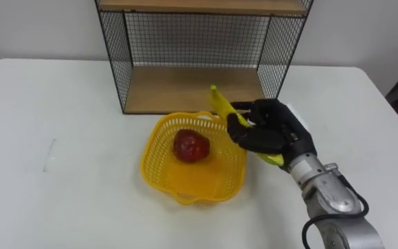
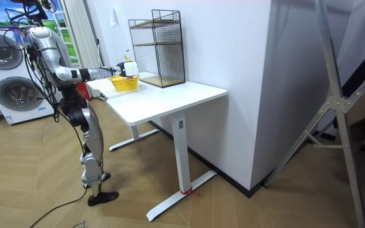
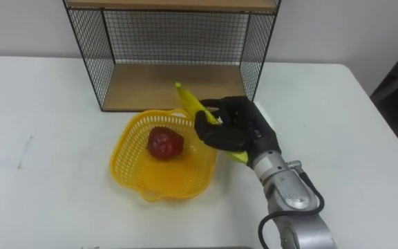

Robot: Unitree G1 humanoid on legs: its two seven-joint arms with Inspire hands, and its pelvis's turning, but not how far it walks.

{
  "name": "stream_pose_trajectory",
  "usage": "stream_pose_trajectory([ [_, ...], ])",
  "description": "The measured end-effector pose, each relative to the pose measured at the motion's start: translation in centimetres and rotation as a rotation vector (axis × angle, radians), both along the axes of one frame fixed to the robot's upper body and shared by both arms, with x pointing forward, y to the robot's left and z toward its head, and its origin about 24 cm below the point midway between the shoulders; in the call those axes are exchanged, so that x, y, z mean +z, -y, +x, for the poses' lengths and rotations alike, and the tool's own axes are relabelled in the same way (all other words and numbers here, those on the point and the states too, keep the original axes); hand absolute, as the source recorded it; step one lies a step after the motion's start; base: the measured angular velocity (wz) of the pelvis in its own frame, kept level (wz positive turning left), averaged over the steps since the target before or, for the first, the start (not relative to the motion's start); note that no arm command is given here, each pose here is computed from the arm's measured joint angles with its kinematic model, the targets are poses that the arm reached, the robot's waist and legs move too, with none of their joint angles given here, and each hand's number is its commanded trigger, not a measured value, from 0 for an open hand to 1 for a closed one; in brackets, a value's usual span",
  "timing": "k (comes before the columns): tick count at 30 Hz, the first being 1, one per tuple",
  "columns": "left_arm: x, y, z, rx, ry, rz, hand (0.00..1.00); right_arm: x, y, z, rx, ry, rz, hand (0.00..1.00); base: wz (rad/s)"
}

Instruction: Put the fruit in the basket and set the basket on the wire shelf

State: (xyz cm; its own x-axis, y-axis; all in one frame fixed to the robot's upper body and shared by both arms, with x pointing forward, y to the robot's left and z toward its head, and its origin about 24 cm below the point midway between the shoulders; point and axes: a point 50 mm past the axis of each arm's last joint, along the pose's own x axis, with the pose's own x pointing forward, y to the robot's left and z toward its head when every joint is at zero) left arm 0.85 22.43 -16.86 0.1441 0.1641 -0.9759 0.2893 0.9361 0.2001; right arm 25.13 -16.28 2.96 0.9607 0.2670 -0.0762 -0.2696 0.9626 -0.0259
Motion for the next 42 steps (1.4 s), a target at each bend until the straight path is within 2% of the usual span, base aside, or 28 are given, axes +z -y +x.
stream_pose_trajectory([
  [7, 0.0, -0.1, 0.0, -0.001, -0.006, 0.004, 0.00, 1.4, -0.8, 0.4, 0.036, 0.084, -0.140, 1.00, 0.00],
  [8, -0.1, -0.1, 0.1, -0.004, -0.007, 0.004, 0.00, 1.6, -0.9, 0.6, 0.036, 0.092, -0.151, 0.88, 0.00],
  [9, 0.0, -0.2, 0.3, -0.006, -0.004, 0.006, 0.00, 1.7, -1.0, 0.7, 0.038, 0.098, -0.152, 0.55, 0.03],
  [11, 0.0, -0.5, 0.5, -0.018, 0.001, 0.013, 0.00, 1.8, -1.4, 0.7, 0.052, 0.102, -0.154, 0.13, 0.03],
  [12, 0.1, -0.6, 0.6, -0.021, 0.002, 0.016, 0.00, 1.9, -1.7, 0.8, 0.064, 0.109, -0.165, 0.00, 0.00],
  [21, 0.4, -1.3, 1.6, -0.053, 0.042, 0.035, 0.00, 1.8, -2.6, 0.8, 0.084, 0.124, -0.229, 0.00, 0.00],
  [42, 0.5, -1.2, 1.7, -0.062, 0.041, 0.036, 0.00, 0.8, -3.0, 0.5, 0.123, 0.079, -0.279, 0.00, 0.00],
])
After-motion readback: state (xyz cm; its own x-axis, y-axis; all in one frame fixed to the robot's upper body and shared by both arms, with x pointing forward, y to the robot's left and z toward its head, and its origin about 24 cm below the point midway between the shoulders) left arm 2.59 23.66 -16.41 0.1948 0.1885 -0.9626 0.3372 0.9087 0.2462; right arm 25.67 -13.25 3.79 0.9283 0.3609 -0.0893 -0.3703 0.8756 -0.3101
